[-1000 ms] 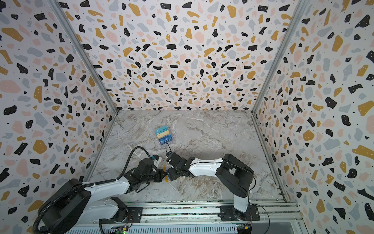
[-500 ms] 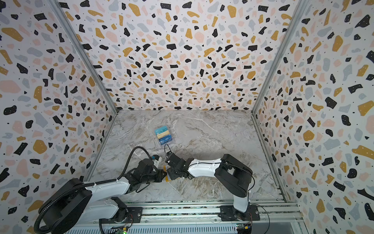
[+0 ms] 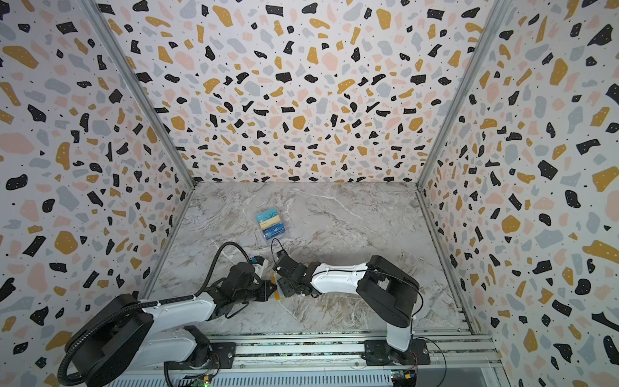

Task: Take the credit cards out of the card holder

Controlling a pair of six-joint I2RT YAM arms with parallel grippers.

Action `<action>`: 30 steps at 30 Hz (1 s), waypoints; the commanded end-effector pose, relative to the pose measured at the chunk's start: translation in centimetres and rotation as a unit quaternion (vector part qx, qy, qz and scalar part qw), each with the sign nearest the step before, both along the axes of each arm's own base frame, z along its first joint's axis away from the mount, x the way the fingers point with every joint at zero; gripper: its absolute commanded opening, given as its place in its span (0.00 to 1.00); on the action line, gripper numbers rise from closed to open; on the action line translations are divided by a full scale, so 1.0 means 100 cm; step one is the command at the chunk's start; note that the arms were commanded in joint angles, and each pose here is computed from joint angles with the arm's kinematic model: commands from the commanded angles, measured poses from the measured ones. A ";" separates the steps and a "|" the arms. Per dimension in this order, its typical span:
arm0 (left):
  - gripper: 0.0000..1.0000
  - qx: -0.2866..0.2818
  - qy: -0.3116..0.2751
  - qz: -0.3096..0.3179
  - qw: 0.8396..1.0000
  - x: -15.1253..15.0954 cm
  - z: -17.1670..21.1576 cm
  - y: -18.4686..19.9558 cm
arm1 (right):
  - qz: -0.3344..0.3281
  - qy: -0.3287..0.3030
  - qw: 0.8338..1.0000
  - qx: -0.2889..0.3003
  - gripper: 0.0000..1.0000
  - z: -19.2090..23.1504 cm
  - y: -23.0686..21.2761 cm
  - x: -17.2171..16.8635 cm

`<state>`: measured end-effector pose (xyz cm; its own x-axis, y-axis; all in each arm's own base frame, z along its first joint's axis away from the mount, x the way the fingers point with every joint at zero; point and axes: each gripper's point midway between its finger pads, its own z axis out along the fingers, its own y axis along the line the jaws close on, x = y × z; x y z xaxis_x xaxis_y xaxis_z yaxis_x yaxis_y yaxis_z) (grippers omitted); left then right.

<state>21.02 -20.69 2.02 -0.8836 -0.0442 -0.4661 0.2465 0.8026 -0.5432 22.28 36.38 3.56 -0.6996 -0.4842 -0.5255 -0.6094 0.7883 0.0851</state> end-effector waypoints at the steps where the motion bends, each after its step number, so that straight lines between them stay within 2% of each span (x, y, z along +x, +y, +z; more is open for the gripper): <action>1: 0.00 0.037 0.031 0.001 0.999 -0.016 -0.023 0.015 | -0.018 -0.014 1.000 -0.015 0.61 0.011 -0.016 0.003; 17: 0.00 0.038 0.032 0.000 0.999 -0.017 -0.024 0.015 | -0.052 -0.026 0.998 -0.013 0.52 0.023 -0.038 0.013; 30: 0.00 0.038 0.026 -0.002 0.999 -0.015 -0.022 0.015 | -0.086 -0.034 0.995 -0.022 0.51 0.031 -0.068 0.023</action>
<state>21.03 -20.69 2.02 -0.8813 -0.0440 -0.4706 0.2503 0.8011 -0.5437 24.32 31.06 5.66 -0.7320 -0.4039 -0.5487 -0.4986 0.8664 0.0273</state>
